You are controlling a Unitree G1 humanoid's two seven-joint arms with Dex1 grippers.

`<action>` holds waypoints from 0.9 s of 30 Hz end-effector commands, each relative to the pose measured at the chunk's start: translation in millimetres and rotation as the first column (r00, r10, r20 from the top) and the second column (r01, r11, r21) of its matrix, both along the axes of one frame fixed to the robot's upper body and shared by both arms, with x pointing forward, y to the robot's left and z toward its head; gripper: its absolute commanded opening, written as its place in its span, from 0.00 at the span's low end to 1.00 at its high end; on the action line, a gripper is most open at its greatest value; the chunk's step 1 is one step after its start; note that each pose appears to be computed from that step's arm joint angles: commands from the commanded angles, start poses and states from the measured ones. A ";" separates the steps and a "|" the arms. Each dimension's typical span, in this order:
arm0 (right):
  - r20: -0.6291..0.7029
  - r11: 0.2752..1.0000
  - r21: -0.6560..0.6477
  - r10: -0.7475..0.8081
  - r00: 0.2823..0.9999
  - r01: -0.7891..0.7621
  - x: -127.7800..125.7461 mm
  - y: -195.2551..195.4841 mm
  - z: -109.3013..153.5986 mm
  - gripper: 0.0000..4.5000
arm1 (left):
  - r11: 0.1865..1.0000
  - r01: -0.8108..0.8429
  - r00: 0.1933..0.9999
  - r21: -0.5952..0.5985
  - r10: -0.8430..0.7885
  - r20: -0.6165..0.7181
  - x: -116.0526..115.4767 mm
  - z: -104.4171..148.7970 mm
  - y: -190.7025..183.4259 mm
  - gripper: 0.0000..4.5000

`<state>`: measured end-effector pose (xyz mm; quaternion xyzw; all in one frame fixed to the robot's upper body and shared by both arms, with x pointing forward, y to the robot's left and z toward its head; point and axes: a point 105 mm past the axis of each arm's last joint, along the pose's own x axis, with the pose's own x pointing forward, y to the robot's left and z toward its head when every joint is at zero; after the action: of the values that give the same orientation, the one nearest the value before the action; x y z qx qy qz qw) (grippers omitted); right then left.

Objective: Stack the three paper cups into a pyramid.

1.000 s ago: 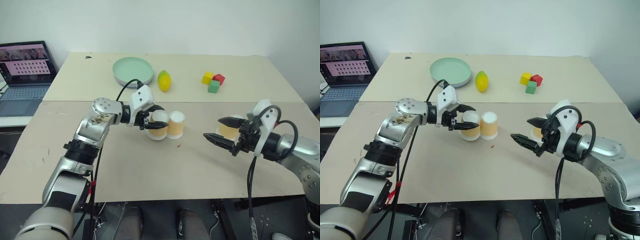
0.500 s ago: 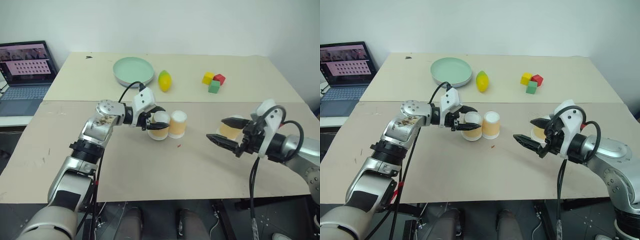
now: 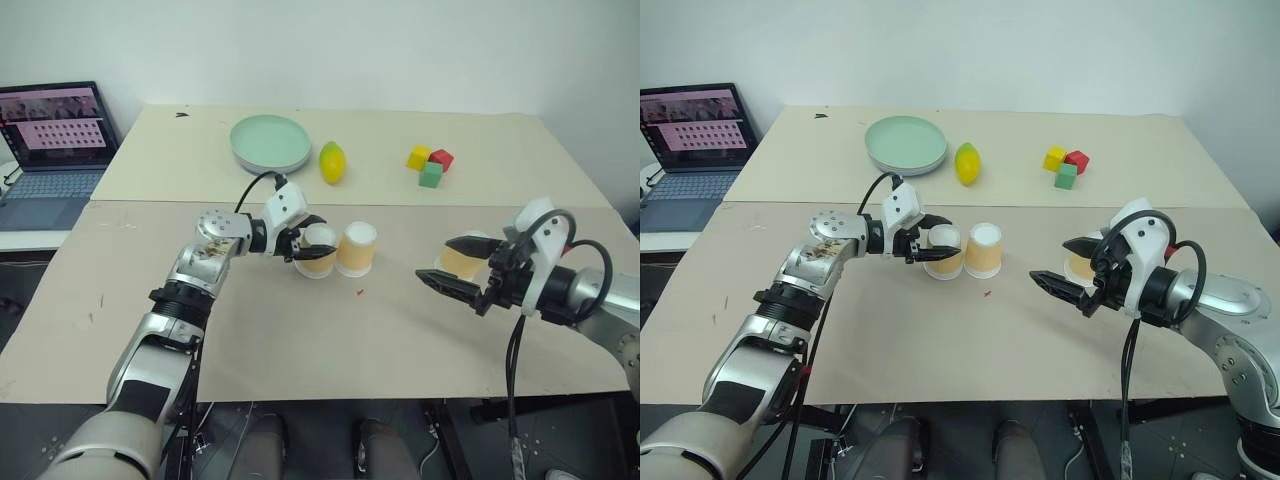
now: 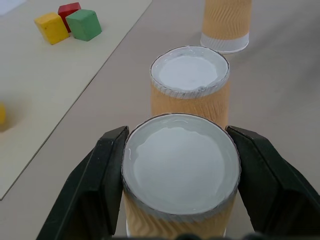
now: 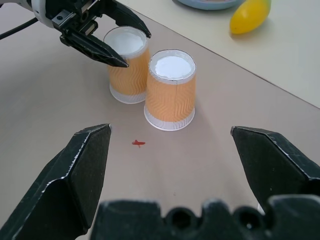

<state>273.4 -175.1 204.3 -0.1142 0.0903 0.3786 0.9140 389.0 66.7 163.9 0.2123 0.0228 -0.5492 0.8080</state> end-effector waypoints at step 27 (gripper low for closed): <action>0.064 1.000 -0.011 0.007 0.998 -0.006 3.8 -0.5 15.3 1.00 | 0.998 0.012 0.994 -0.064 -0.005 0.113 -16.4 99.3 13.4 0.99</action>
<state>276.5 -175.9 207.9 -0.1193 0.0891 0.3783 0.9136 379.2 84.6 220.9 0.2117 0.0186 -0.5432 0.8122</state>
